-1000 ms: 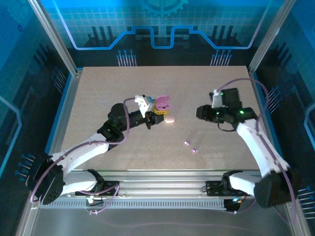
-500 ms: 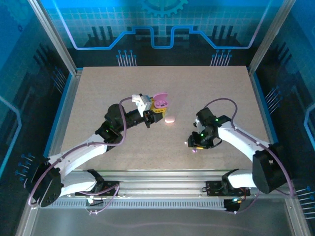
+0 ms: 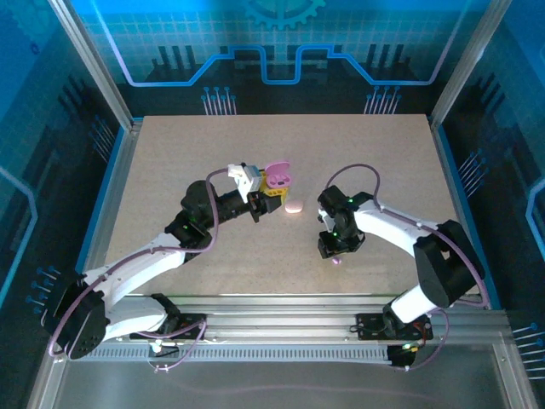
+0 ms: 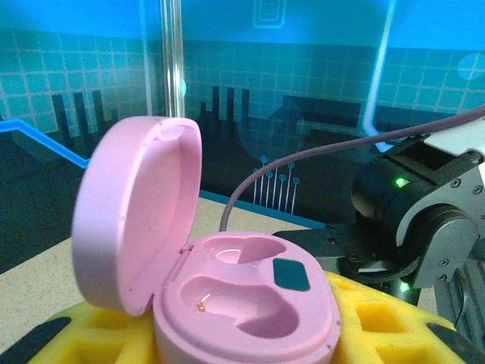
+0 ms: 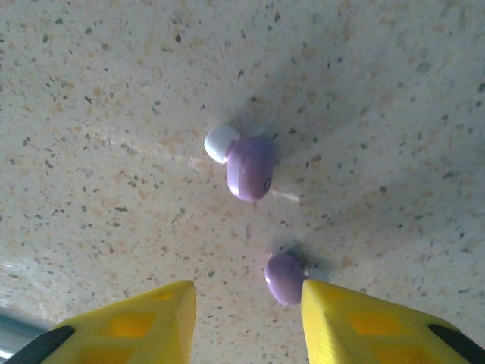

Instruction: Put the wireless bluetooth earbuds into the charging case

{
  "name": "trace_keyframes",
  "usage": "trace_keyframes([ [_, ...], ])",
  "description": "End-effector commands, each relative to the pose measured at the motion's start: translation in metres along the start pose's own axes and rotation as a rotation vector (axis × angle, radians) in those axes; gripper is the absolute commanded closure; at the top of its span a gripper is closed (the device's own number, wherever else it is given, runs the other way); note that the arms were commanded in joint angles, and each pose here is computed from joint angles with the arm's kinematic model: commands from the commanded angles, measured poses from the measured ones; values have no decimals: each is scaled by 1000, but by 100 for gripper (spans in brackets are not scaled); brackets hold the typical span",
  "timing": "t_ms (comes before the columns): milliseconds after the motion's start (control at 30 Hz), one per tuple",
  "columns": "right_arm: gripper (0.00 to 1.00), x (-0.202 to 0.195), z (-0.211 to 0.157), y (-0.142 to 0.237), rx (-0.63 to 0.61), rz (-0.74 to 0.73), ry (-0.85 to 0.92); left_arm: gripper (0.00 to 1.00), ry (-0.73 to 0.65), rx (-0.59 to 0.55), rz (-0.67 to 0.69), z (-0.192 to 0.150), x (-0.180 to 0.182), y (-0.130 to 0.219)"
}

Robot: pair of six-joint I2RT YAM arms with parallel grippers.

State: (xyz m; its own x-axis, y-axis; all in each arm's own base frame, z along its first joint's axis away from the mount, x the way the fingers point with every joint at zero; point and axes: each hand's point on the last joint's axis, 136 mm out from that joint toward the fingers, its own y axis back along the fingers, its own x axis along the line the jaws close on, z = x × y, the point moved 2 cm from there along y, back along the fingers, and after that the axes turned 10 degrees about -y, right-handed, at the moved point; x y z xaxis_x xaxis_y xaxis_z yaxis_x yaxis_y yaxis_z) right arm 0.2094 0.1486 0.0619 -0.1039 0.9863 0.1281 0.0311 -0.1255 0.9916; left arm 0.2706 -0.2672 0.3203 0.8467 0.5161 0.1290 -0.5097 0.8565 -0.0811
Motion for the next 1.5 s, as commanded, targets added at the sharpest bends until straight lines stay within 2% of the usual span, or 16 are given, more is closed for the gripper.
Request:
trace_keyframes([
  [0, 58, -2, 2, -2, 12, -51, 47, 61, -10, -52, 11, 13, 1, 6],
  [400, 64, -4, -4, -21, 100, -71, 42, 61, -8, -42, 15, 10, 1, 6],
  [600, 69, -7, -10, -23, 130, -86, 23, 61, -6, -39, 13, 8, 1, 5],
  [667, 73, -8, -12, -24, 137, -89, 21, 60, -3, -38, 12, 8, 1, 5],
  [900, 71, -13, -13, -25, 147, -120, 11, 61, -1, -39, 9, 8, 1, 4],
  [1333, 78, -13, -10, -22, 128, -127, -6, 60, 3, -39, 8, 9, 1, 4],
  [1467, 79, 0, -3, -2, 72, -19, -33, 61, 1, -37, 15, 8, 2, 4],
])
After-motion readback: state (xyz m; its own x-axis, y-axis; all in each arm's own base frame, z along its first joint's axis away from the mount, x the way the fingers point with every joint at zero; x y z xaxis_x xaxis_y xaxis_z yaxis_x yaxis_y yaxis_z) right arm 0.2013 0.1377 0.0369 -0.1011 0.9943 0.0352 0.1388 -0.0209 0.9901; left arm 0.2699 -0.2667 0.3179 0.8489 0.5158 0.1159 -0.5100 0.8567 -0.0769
